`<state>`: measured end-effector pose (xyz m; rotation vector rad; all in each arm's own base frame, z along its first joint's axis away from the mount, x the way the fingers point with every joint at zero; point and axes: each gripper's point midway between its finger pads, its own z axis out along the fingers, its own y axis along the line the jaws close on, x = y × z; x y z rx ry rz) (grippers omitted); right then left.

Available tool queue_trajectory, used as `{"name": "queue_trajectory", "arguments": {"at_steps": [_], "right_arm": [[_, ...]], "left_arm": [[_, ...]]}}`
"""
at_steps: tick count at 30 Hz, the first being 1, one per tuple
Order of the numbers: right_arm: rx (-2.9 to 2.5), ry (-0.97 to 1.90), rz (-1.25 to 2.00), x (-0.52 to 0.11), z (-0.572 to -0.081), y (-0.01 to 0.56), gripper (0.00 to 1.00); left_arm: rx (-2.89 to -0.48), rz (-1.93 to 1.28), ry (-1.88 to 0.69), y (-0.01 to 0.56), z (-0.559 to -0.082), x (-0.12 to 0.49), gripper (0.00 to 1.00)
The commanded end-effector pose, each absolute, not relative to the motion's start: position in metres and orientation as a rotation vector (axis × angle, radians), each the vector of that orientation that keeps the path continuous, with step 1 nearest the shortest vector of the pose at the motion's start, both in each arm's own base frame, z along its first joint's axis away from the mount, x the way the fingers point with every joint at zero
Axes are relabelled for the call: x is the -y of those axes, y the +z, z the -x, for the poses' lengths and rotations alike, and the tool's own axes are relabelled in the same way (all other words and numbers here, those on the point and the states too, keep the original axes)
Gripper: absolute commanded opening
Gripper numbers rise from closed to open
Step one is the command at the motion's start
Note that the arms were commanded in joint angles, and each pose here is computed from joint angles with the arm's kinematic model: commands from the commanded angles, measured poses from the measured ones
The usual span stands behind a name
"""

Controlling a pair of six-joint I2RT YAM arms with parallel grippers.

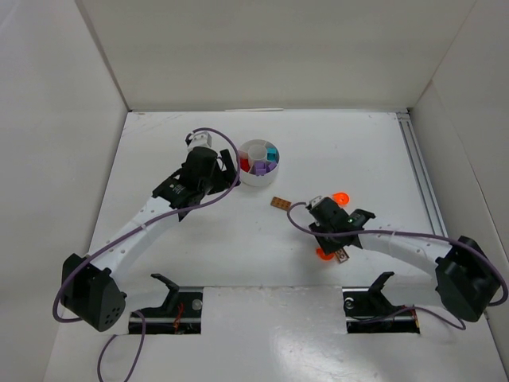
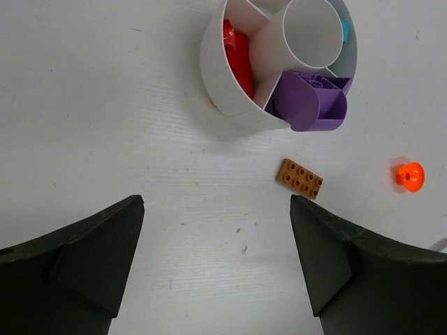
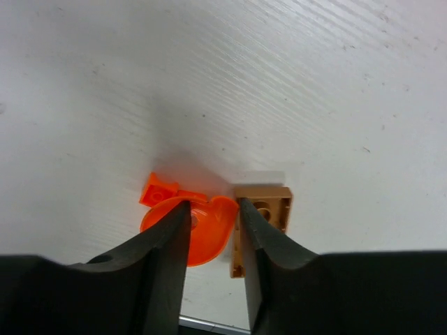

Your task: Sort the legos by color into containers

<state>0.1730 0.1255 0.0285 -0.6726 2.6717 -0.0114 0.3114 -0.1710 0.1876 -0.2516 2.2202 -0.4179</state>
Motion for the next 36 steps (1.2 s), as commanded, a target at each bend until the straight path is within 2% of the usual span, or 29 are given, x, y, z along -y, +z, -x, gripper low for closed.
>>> {"name": "queue_trajectory", "arguments": {"at_steps": [1,11,14,19,25,36], "right_arm": [[-2.592,0.053,0.715,-0.148,-0.186,0.041,0.38],[-2.575,0.2,0.764,-0.157,-0.17,0.04,0.39],[-2.525,0.245,0.809,-0.161,-0.17,0.045,0.48],[-2.515,0.269,0.832,-0.154,-0.159,0.052,0.48],[-2.576,0.361,0.691,-0.138,-0.142,0.039,0.48],[-2.427,0.575,0.504,-0.141,-0.156,0.048,0.49]], "left_arm": [[-2.203,0.251,-0.424,0.193,-0.309,0.169,0.83],[-2.203,0.251,-0.424,0.195,-0.309,0.169,0.82],[-2.203,0.251,-0.424,0.195,-0.309,0.169,0.82],[-2.221,0.25,-0.412,0.186,-0.306,0.167,0.82],[-2.216,0.246,-0.427,0.187,-0.305,0.168,0.82],[-2.239,0.212,-0.433,0.181,-0.308,0.174,0.81]]}}
